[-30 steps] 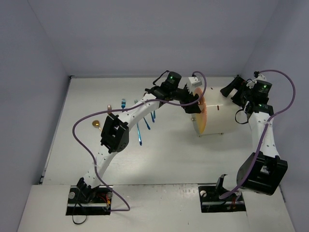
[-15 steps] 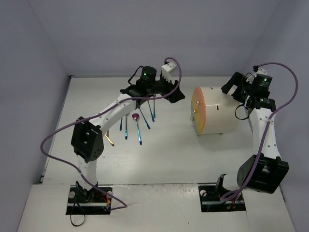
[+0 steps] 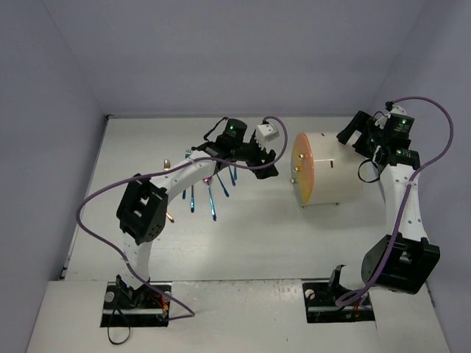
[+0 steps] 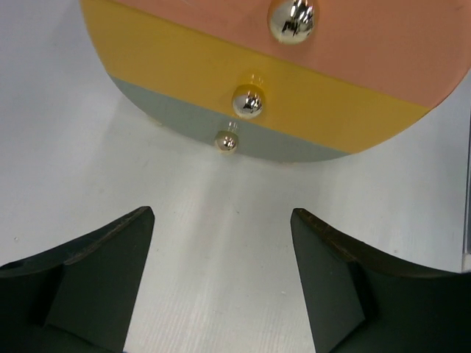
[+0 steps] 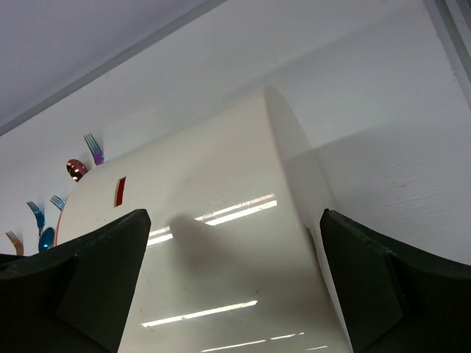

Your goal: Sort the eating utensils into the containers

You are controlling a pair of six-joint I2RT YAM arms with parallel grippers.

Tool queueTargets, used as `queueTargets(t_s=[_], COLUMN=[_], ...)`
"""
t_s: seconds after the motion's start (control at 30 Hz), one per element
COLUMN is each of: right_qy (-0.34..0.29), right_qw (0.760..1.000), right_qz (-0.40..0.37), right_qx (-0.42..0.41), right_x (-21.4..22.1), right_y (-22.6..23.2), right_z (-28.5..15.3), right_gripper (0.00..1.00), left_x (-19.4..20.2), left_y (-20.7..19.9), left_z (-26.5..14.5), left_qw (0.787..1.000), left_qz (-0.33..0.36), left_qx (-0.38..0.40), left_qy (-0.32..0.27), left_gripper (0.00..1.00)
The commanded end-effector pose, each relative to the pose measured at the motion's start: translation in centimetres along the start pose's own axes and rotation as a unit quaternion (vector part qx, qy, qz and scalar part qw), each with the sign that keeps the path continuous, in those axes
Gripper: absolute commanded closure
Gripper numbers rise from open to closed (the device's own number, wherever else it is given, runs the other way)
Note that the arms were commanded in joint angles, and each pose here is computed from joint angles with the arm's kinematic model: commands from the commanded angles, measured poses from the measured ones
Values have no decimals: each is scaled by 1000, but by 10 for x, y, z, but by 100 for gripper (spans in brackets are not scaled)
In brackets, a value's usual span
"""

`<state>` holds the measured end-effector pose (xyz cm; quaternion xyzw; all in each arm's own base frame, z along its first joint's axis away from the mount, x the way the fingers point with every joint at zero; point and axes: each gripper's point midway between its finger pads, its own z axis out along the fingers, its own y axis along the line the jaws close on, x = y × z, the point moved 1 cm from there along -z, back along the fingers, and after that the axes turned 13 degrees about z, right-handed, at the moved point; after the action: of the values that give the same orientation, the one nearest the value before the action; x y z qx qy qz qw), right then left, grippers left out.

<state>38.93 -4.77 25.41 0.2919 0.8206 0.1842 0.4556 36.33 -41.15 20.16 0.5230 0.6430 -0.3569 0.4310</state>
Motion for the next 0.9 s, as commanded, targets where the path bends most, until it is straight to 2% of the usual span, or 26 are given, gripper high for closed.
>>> queueTargets(t_s=[0.0, 0.07, 0.5, 0.87], right_qy=[-8, 0, 15, 20], right_qw=[1000, 999, 998, 998], right_qz=[17, 26, 58, 62], right_qx=[-24, -23, -13, -9], right_x=[3, 9, 24, 29], right_y=[11, 9, 0, -2], right_z=[-7, -6, -4, -2], right_gripper=[2, 2, 2, 2], left_x=[-39, -40, -64, -59], left_y=[3, 2, -3, -3], left_z=[10, 16, 58, 77], left_qw=[995, 994, 984, 983], left_qz=[82, 83, 145, 150], left_qx=[21, 29, 32, 39], left_qy=[-53, -56, -98, -97], left_gripper=[32, 34, 36, 46])
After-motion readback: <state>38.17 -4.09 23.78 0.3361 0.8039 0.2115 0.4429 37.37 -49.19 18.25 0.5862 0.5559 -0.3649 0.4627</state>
